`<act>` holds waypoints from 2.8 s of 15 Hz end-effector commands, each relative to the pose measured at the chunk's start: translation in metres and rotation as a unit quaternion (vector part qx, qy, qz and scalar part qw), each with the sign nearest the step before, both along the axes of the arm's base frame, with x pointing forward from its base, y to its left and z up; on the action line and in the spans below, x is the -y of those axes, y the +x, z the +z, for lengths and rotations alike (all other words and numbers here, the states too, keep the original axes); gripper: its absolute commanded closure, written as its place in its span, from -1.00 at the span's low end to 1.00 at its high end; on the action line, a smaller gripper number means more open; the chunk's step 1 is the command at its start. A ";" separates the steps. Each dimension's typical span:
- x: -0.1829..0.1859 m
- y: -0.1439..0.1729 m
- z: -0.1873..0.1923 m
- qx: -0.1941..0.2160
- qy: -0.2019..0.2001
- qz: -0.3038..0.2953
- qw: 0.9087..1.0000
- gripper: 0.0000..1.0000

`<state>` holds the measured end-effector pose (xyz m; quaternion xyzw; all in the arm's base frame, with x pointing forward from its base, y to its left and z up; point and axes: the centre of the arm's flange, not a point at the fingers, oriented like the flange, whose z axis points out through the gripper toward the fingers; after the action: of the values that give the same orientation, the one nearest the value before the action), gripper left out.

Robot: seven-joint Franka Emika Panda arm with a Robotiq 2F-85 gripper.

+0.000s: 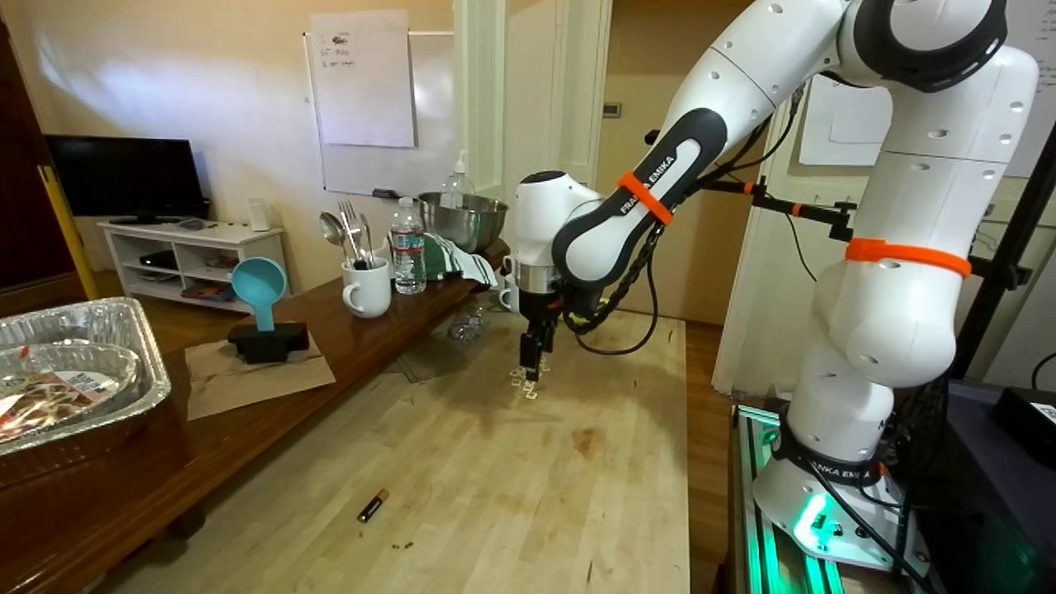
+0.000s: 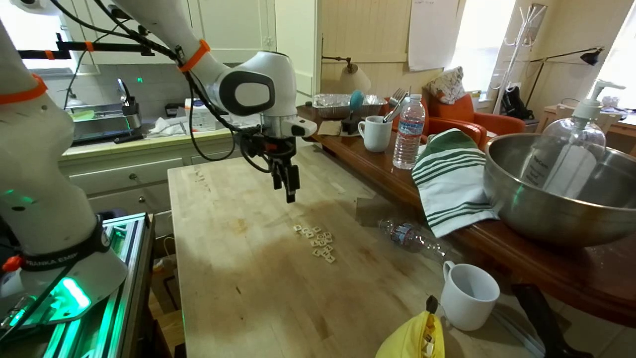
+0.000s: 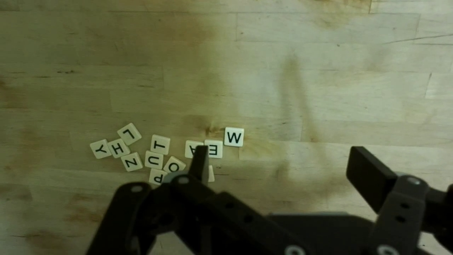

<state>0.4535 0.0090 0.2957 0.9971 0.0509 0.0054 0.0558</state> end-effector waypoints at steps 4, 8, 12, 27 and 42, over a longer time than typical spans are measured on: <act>0.007 0.012 -0.021 0.067 0.019 -0.001 0.998 -1.00; 0.012 0.017 -0.037 0.072 0.041 0.016 0.996 -1.00; 0.017 0.018 -0.050 0.047 0.060 0.014 0.997 -1.00; 0.024 0.015 -0.054 0.061 0.044 0.094 0.993 -0.07; 0.047 0.010 -0.086 0.064 0.032 0.101 0.992 1.00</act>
<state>0.4669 -0.0340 0.2254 0.9880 0.1368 0.0682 0.0211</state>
